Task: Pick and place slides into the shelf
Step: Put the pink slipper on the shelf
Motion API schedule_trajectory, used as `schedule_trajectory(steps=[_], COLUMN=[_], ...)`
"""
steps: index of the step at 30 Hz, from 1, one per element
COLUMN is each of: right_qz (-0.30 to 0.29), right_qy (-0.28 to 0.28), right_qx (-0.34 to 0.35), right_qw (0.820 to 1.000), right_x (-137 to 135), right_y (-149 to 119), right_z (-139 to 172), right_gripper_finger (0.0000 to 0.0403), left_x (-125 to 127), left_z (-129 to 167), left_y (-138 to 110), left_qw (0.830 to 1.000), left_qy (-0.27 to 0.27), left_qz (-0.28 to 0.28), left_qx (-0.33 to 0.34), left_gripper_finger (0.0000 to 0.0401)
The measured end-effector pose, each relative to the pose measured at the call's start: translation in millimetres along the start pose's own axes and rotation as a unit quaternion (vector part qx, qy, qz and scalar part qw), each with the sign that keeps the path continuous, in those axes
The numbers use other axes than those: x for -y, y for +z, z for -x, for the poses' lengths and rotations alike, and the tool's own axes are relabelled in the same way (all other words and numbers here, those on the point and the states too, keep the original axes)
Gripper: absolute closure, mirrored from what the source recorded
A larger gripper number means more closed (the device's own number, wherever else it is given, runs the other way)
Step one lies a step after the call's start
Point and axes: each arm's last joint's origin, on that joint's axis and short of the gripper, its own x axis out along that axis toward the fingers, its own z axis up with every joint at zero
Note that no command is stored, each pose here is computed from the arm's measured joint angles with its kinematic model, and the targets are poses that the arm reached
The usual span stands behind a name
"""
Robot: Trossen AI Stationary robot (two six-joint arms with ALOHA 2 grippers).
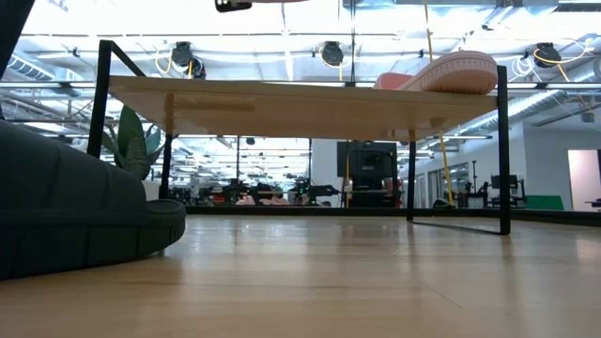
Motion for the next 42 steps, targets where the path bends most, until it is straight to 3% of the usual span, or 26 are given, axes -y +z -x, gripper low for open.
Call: schedule_trajectory(steps=[4, 9, 13, 17, 23, 29, 37, 42], right_qz=[-0.094, -0.165, -0.235, -0.321, -0.426, -0.444, -0.417, -0.406], right_qy=[0.049, 0.031, 0.012, 0.032, 0.112, 0.091, 0.012, -0.006], right_qx=[-0.054, -0.066, -0.067, -0.009, 0.077, 0.171, 0.24, 0.25], right_qw=[0.993, 0.984, 0.97, 0.947, 0.894, 0.875, 0.877, 0.879], right_x=[-6.3, -21.7, -32.7, -49.0, -72.4, -77.9, -75.6, -75.0], right_y=[-5.7, -16.9, -41.4, -67.5, -99.8, -118.1, -125.8, -126.0], right_z=[-3.1, -15.3, -34.4, -53.9, -67.5, -65.9, -83.7, -105.1], right_gripper_finger=[0.0252, 0.0252, 0.0252, 0.0252, 0.0252, 0.0252, 0.0252, 0.0252], left_x=[-4.4, -7.7, -10.0, -12.0, -14.3, -9.0, -1.6, -0.8], left_z=[4.0, 6.8, 9.2, 11.2, 14.3, 14.6, 11.2, 10.9], left_y=[0.3, 0.5, 0.5, 0.6, 0.7, -0.7, -2.0, -2.2], left_qw=[1.0, 1.0, 1.0, 0.999, 0.999, 0.999, 0.999, 0.999], left_qy=[0.006, 0.012, 0.014, 0.014, 0.003, -0.025, -0.042, -0.047], left_qz=[-0.001, -0.009, -0.021, -0.028, -0.033, -0.031, -0.009, -0.003], left_qx=[0.006, 0.01, 0.013, 0.016, 0.021, 0.023, 0.017, 0.016], left_gripper_finger=[0.0401, 0.0401, 0.0401, 0.0401, 0.0401, 0.0401, 0.0401, 0.0401])
